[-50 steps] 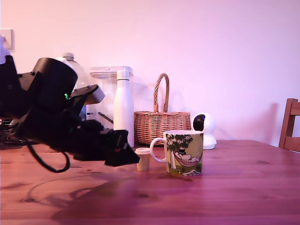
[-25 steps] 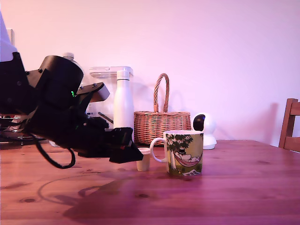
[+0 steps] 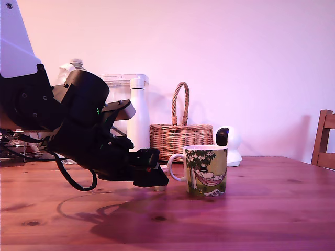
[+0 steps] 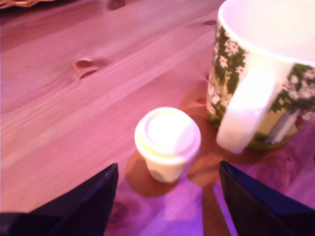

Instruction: Pick up the coffee capsules from the table one by one and drop them inside the nearest coffee cup

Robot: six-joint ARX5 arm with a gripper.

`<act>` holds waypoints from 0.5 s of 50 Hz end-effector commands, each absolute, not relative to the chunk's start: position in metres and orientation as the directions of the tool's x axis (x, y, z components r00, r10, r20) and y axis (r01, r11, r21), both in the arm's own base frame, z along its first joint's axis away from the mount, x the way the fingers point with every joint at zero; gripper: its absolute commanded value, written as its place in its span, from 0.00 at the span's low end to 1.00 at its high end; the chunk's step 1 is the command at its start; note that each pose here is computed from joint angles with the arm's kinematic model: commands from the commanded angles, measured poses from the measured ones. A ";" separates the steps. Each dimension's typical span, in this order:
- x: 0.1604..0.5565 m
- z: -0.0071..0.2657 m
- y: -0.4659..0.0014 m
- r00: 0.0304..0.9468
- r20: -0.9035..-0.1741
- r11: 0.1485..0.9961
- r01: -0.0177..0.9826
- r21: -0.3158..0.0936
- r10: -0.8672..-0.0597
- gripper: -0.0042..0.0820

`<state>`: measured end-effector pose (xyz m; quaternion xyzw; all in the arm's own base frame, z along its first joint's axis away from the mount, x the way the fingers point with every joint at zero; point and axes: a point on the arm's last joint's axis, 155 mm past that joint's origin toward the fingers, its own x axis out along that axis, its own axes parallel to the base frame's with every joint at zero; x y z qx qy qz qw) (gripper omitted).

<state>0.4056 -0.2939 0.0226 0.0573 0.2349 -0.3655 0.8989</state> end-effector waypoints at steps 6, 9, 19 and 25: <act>0.409 0.011 -0.296 0.615 -0.489 0.729 0.681 -0.065 -0.618 0.73; 0.411 0.011 -0.295 0.620 -0.492 0.734 0.676 -0.062 -0.612 0.73; 0.413 0.008 -0.295 0.624 -0.495 0.740 0.670 -0.060 -0.605 0.73; 0.415 0.011 -0.296 0.627 -0.489 0.742 0.667 -0.066 -0.607 0.73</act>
